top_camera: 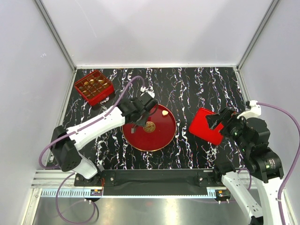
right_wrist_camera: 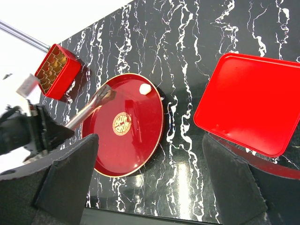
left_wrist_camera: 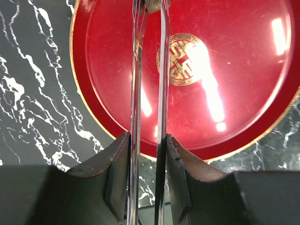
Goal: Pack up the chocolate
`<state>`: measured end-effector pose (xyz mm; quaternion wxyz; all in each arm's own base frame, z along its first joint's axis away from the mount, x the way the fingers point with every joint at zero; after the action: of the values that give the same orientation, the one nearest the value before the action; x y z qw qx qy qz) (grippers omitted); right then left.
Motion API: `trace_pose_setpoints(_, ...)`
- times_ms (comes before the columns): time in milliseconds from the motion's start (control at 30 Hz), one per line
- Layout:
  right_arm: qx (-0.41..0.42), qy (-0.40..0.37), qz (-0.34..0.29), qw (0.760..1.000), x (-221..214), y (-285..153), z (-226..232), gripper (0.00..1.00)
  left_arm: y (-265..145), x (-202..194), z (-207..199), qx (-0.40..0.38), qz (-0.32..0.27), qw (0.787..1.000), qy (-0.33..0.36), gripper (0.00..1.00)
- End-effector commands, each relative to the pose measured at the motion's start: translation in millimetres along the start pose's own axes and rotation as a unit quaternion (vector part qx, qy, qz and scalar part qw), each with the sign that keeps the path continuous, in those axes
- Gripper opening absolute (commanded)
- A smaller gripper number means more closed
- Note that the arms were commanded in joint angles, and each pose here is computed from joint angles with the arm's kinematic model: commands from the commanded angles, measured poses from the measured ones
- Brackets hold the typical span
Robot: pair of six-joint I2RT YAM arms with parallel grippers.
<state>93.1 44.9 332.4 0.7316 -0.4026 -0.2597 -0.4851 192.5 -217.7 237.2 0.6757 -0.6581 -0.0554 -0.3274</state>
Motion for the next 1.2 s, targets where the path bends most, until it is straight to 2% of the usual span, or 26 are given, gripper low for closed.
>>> trace_pose_setpoints(0,0.016,0.007,-0.029,0.999,10,-8,7,1.0,-38,24,8,-0.009,-0.067,0.997,-0.029,0.37)
trace_pose_setpoints(233,0.02,0.006,-0.028,0.999,10,-7,7,0.99,-54,62,48,0.025,-0.098,0.993,-0.054,0.37)
trace_pose_setpoints(400,0.023,0.01,-0.022,0.999,7,-4,6,1.0,-33,85,114,0.066,-0.093,0.987,-0.115,0.37)
trace_pose_setpoints(633,0.033,0.013,-0.007,0.999,2,5,7,1.0,5,95,203,0.126,-0.077,0.967,-0.209,0.37)
trace_pose_setpoints(767,0.025,0.006,-0.006,1.0,1,12,5,1.0,19,103,226,0.13,-0.067,0.962,-0.229,0.36)
trace_pose_setpoints(1167,0.015,-0.007,-0.002,1.0,-1,23,1,1.0,39,108,250,0.188,-0.046,0.953,-0.234,0.36)
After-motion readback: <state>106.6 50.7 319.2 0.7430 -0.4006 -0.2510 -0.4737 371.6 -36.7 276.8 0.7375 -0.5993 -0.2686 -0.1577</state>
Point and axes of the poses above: each gripper's point midway between its finger pads, its own y axis out along the fingers, its own z axis along the line the jaws close on, x = y × z, the point moved 10 cm from there along -y, back along the fingers, and after that the axes turned 2 degrees about y, right-handed, at the moved point
